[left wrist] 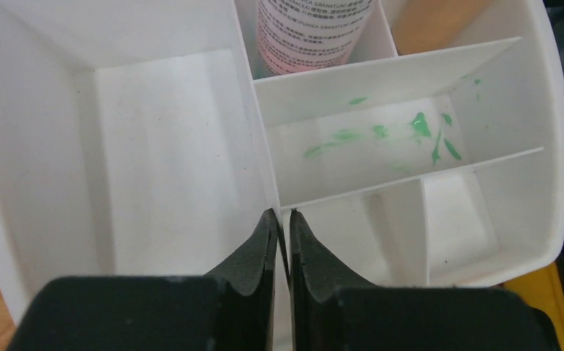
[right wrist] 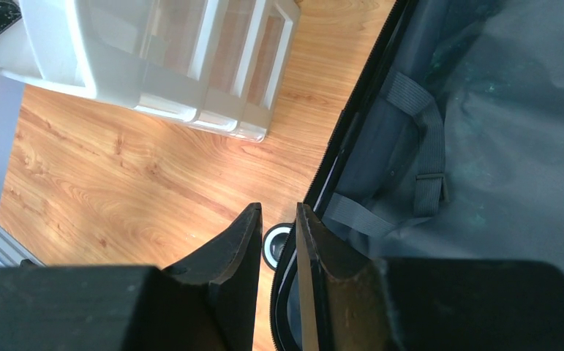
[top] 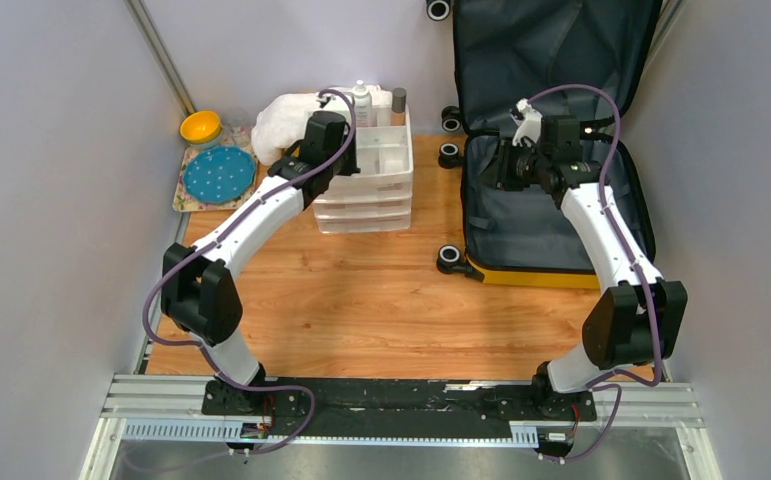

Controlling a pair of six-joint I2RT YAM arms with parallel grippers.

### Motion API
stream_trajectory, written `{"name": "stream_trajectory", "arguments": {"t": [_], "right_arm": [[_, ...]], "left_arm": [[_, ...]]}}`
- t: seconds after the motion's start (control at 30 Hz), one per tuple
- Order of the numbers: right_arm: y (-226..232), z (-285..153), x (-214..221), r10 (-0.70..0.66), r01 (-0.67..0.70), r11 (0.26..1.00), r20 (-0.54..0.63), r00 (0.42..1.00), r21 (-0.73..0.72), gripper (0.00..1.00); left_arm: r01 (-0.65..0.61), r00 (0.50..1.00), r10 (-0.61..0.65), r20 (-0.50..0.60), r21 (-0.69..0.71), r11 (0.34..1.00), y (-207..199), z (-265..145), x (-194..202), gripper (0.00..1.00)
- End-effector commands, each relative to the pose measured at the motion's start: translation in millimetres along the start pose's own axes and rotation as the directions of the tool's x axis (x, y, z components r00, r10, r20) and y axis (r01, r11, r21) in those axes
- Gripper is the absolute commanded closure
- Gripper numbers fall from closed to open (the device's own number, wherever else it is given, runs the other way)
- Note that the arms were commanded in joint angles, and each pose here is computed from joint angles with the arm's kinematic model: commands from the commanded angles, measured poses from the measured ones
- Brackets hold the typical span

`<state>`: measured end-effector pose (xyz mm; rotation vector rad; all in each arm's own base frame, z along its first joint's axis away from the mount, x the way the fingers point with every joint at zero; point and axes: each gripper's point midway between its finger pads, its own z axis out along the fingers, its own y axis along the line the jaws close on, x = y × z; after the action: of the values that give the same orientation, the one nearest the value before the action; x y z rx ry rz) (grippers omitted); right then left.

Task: Open, take out, and arrange the luggage

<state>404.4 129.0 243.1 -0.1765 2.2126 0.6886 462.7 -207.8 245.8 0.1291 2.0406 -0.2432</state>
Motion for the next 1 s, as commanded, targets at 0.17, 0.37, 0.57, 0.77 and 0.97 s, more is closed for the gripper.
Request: {"name": "stream_trajectory", "arguments": {"t": [0.17, 0.37, 0.57, 0.77, 0.97], "right_arm": [[0.7, -24.1, -22.7, -0.029, 0.029, 1.0, 0.075, 0.997, 0.006, 0.73], [3.4, -25.6, -21.5, -0.023, 0.024, 1.0, 0.064, 0.998, -0.013, 0.73], [5.6, -24.7, -16.3, -0.017, 0.018, 0.999, 0.051, 0.999, -0.031, 0.73], [8.0, -23.1, -20.5, -0.008, 0.011, 0.999, 0.058, 0.998, -0.046, 0.73], [10.5, -22.5, -20.9, -0.004, 0.007, 0.998, 0.056, 0.998, -0.058, 0.73]], "left_arm": [[-0.008, 1.0, 0.008, -0.002, -0.105, 0.994, 25.9, -36.7, 1.6, 1.0], [-0.109, 0.994, 0.111, -0.004, -0.233, 0.966, 69.1, -80.2, 25.5, 1.0], [-0.132, 0.991, 0.128, -0.034, -0.33, 0.935, 129.1, -114.9, 45.5, 1.0], [-0.105, 0.993, 0.075, -0.091, -0.387, 0.916, 196.1, -142.5, 62.4, 1.0], [-0.155, 0.987, 0.128, -0.093, -0.425, 0.892, 227.6, -175.3, 68.6, 1.0]]}}
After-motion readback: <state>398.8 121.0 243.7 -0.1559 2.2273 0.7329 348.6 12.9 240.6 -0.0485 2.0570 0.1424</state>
